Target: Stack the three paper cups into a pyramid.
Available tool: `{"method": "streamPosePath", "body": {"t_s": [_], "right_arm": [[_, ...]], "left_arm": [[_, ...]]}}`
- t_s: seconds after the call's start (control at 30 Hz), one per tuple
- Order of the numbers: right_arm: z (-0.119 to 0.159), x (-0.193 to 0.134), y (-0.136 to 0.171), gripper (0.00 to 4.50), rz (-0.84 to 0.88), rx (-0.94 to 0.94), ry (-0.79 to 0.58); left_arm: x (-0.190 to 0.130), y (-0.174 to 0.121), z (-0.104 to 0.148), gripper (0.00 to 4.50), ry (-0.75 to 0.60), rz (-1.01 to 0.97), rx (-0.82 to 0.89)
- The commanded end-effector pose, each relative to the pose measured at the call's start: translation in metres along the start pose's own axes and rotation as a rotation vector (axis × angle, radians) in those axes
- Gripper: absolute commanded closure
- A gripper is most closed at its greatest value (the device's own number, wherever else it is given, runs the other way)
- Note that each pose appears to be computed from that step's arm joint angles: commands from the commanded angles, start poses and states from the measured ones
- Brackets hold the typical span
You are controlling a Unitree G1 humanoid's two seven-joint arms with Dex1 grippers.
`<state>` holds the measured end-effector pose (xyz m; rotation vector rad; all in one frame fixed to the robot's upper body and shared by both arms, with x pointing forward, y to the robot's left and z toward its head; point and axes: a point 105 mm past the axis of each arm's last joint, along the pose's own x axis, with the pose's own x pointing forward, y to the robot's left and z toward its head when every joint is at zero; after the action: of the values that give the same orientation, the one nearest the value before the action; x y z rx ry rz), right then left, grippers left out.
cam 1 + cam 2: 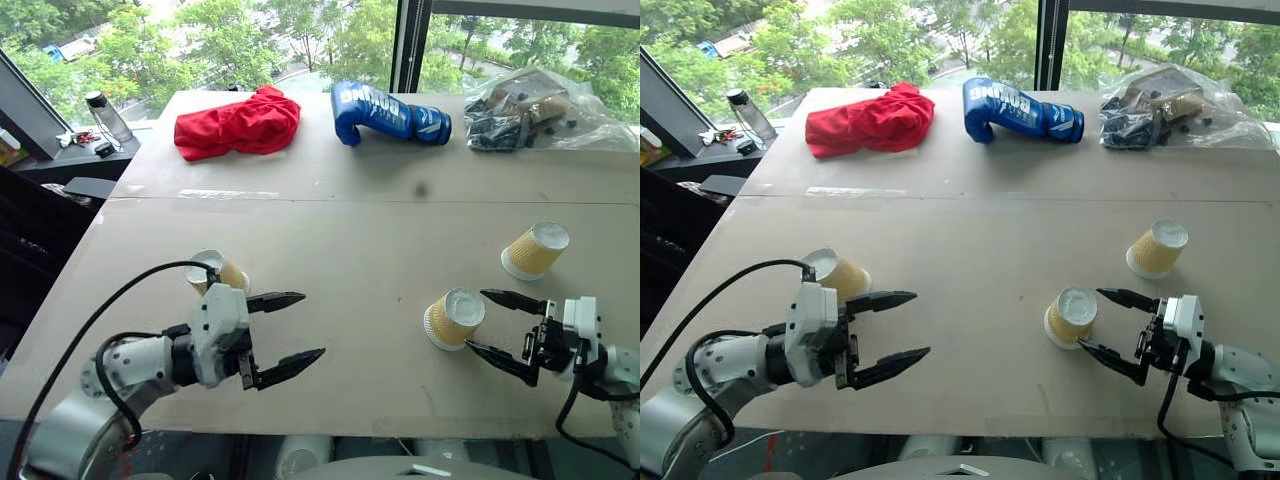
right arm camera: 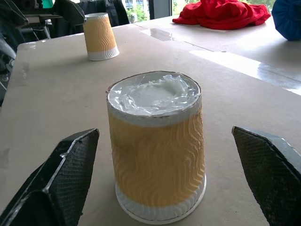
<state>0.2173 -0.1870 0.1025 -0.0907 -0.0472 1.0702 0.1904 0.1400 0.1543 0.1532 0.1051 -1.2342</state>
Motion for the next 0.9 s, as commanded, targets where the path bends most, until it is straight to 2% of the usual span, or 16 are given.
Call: {"method": "streamPosePath", "body": {"t_s": [0.03,0.37,0.43,0.5,0.57,0.6,0.77,0.83,0.9], "right_arm": [[0.014,0.012,0.002,0.0,0.029,-0.038,-0.04],[0.022,0.028,0.007,0.0,0.075,-0.038,-0.06],[0.023,0.029,0.009,0.54,0.086,-0.034,-0.067],[0.023,0.029,0.01,1.32,0.088,-0.031,-0.065],[0.022,0.028,0.011,2.3,0.092,-0.033,-0.054],[0.021,0.028,0.011,2.43,0.09,-0.033,-0.047],[0.027,0.035,0.007,2.43,0.073,-0.043,-0.07],[0.033,0.042,0.003,2.43,0.056,-0.041,-0.098],[0.044,0.064,-0.007,2.43,0.031,-0.043,-0.13]], "left_arm": [[0.002,-0.01,0.021,0.05,-0.037,-0.086,0.034],[0.008,-0.01,0.027,0.05,-0.053,-0.113,0.02],[0.009,-0.009,0.027,0.0,-0.052,-0.113,0.023],[0.01,-0.009,0.026,0.0,-0.051,-0.112,0.025],[0.01,-0.009,0.026,0.0,-0.049,-0.111,0.028],[0.01,-0.009,0.026,0.0,-0.047,-0.11,0.029],[0.011,-0.01,0.025,0.0,-0.045,-0.1,0.031],[0.011,-0.009,0.027,0.0,-0.052,-0.092,0.032],[0.01,-0.002,0.03,0.0,-0.083,-0.034,0.025]]}}
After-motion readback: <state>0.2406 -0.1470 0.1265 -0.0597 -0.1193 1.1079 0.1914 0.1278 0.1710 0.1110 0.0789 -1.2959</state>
